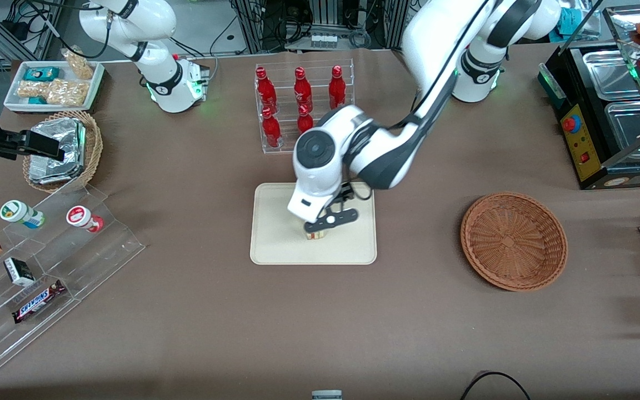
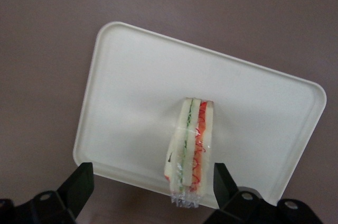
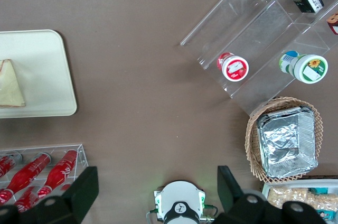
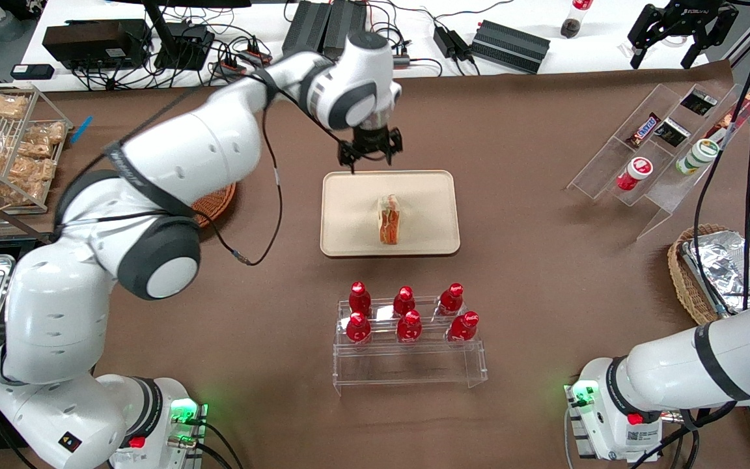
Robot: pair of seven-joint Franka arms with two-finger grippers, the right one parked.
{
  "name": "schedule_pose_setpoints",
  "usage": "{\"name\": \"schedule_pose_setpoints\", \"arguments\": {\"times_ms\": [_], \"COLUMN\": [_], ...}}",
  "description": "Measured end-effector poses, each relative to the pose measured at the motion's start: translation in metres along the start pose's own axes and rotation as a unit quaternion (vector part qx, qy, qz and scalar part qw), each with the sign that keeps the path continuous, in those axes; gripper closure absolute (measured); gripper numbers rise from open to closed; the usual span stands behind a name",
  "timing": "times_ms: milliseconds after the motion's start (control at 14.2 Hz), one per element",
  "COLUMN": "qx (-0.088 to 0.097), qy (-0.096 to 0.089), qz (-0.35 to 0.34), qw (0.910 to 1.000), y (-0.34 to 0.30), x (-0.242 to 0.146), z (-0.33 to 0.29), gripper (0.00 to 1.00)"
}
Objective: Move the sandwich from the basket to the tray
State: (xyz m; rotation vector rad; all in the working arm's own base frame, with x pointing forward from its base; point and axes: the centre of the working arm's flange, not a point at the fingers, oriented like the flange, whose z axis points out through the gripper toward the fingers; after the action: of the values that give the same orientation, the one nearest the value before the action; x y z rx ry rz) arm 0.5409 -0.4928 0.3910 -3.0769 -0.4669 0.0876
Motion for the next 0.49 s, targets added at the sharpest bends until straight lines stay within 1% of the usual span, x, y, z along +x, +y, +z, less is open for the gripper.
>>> {"name": "schedule_pose_setpoints", "arguments": {"times_ms": [141, 211, 281, 352, 422, 492], "qx": [0.006, 0.011, 0.02, 0.032, 0.043, 0.049], "qy": [0.002, 0.001, -0.005, -0.018, -0.037, -0.057], "qz": [-0.024, -0.023, -0.017, -0.007, 0.005, 0.02], "qw": [0.9997, 0.9997, 0.9996, 0.9993, 0.9984, 0.997], "y": [-0.053, -0.089, -0.13, -0.175, -0.221, -0.268], "x": [0.027, 0.039, 0.048, 0.056, 0.064, 0.072], "z": [-0.059, -0.086, -0.109, -0.131, -0.149, -0.165], "gripper": [0.0, 0.0, 0.0, 0.0, 0.0, 0.0]}}
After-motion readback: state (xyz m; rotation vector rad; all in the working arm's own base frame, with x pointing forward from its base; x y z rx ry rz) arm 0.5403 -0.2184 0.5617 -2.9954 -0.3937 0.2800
